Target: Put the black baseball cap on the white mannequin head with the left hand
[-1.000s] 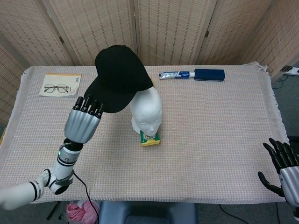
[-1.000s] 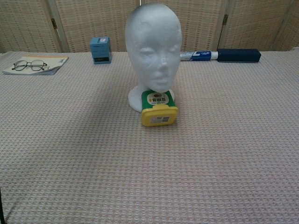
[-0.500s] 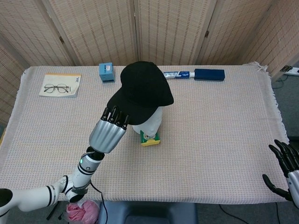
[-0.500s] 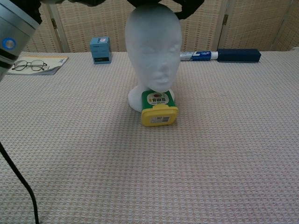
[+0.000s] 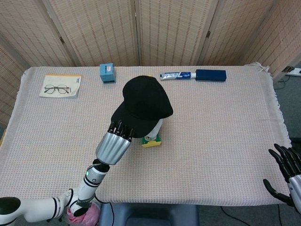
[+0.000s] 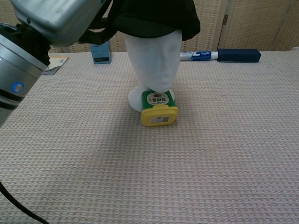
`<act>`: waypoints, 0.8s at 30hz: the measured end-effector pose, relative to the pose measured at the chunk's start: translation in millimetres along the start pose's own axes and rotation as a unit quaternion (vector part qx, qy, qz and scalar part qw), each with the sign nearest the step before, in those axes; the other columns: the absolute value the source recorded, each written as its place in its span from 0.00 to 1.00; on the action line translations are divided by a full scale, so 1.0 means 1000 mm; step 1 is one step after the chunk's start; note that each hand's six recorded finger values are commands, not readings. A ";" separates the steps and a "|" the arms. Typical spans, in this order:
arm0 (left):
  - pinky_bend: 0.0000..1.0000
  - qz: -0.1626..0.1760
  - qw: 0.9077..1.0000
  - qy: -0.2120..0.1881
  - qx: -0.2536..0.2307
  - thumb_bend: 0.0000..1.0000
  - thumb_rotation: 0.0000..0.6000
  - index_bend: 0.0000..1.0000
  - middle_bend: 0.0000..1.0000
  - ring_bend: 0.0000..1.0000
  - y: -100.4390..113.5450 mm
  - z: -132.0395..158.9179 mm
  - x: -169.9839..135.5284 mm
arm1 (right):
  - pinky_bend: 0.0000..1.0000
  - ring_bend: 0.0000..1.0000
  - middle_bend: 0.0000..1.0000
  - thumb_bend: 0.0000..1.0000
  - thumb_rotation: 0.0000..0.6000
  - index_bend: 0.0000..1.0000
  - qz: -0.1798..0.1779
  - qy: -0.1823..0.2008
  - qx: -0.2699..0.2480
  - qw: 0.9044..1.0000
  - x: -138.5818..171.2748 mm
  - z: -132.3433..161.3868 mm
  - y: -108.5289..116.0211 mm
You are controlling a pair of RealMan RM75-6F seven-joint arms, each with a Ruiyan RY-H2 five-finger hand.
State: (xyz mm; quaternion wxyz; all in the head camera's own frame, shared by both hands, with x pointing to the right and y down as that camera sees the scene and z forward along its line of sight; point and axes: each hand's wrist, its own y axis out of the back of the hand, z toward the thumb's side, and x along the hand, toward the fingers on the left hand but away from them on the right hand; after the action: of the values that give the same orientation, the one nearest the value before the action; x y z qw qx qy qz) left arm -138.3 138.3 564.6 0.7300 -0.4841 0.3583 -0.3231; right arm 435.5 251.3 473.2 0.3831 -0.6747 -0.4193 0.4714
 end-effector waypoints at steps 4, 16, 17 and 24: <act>0.72 -0.005 1.000 -0.005 -0.004 0.41 1.00 0.70 0.79 0.53 -0.001 0.007 -0.005 | 0.00 0.00 0.00 0.28 1.00 0.00 -0.003 -0.001 -0.002 1.000 0.001 -0.001 0.002; 0.73 -0.025 0.999 0.025 -0.035 0.40 1.00 0.62 0.74 0.52 -0.009 0.020 -0.025 | 0.00 0.00 0.00 0.28 1.00 0.00 -0.007 0.001 -0.003 1.000 0.003 0.000 0.003; 0.73 -0.027 0.998 0.031 -0.037 0.40 1.00 0.60 0.73 0.52 -0.011 0.019 -0.027 | 0.00 0.00 0.00 0.28 1.00 0.00 -0.008 0.001 -0.003 1.000 0.004 0.000 0.003; 0.65 -0.051 0.997 0.054 -0.032 0.30 1.00 0.41 0.64 0.43 -0.026 0.013 -0.039 | 0.00 0.00 0.00 0.28 1.00 0.00 -0.010 -0.002 -0.002 1.000 0.004 -0.001 0.004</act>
State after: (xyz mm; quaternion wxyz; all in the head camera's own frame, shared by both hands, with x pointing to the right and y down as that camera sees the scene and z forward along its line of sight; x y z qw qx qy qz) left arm -151.9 167.9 600.8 0.6761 -0.5066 0.3826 -0.3740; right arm 438.2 253.7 468.7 0.3856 -0.6701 -0.4282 0.4679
